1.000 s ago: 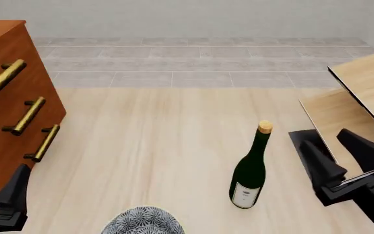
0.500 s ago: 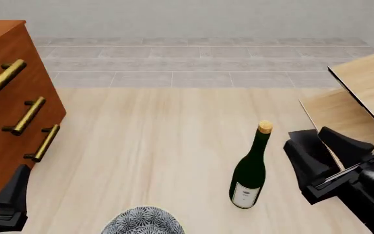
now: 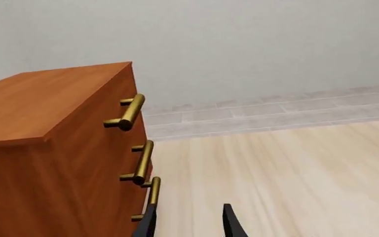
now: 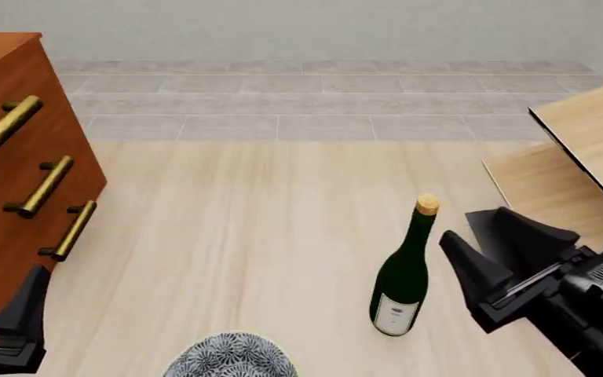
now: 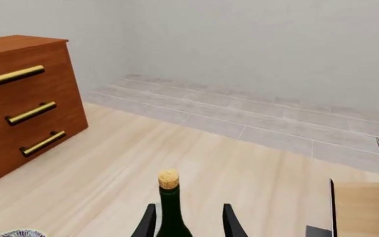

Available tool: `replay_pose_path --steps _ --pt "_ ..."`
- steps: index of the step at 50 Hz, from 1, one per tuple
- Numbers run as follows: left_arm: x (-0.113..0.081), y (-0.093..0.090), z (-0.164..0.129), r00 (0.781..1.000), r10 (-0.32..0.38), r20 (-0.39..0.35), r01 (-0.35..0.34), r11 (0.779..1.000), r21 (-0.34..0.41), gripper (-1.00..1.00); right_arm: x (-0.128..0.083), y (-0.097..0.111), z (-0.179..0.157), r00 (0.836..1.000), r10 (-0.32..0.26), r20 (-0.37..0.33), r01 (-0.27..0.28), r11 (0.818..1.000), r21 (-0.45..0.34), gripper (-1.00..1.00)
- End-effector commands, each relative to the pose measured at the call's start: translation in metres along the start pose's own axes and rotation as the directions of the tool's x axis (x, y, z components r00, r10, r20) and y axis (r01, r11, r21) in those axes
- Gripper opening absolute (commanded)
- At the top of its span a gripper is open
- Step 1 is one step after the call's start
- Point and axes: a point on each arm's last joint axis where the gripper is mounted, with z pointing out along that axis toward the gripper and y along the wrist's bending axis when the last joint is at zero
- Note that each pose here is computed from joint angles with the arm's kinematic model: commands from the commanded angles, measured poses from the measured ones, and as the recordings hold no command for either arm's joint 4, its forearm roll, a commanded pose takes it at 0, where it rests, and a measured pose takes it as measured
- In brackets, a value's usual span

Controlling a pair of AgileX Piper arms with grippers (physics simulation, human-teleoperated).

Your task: Put the wine bottle on the wine rack.

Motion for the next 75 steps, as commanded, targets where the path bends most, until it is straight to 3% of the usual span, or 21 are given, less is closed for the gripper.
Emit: replay_pose_path --steps 1,73,74,75 --pt "0.001 0.000 -0.001 1.000 0.004 0.001 -0.004 1.000 -0.001 1.00 0.001 0.002 0.005 1.000 0.009 0.004 -0.009 1.000 -0.012 1.00" --pt "0.002 0.001 -0.001 1.000 0.009 -0.015 -0.010 1.000 -0.010 1.00 0.018 0.014 0.056 1.000 -0.011 -0.020 0.009 0.997 -0.075 1.00" --pt "0.002 0.001 -0.001 1.000 0.011 -0.015 -0.011 1.000 -0.010 1.00 0.017 0.014 0.056 1.000 -0.014 -0.019 0.012 0.997 -0.074 -1.00" --pt "0.002 0.001 -0.001 1.000 0.011 -0.015 -0.011 1.000 -0.010 1.00 0.016 0.013 0.056 1.000 -0.019 -0.018 0.017 0.997 -0.074 -1.00"
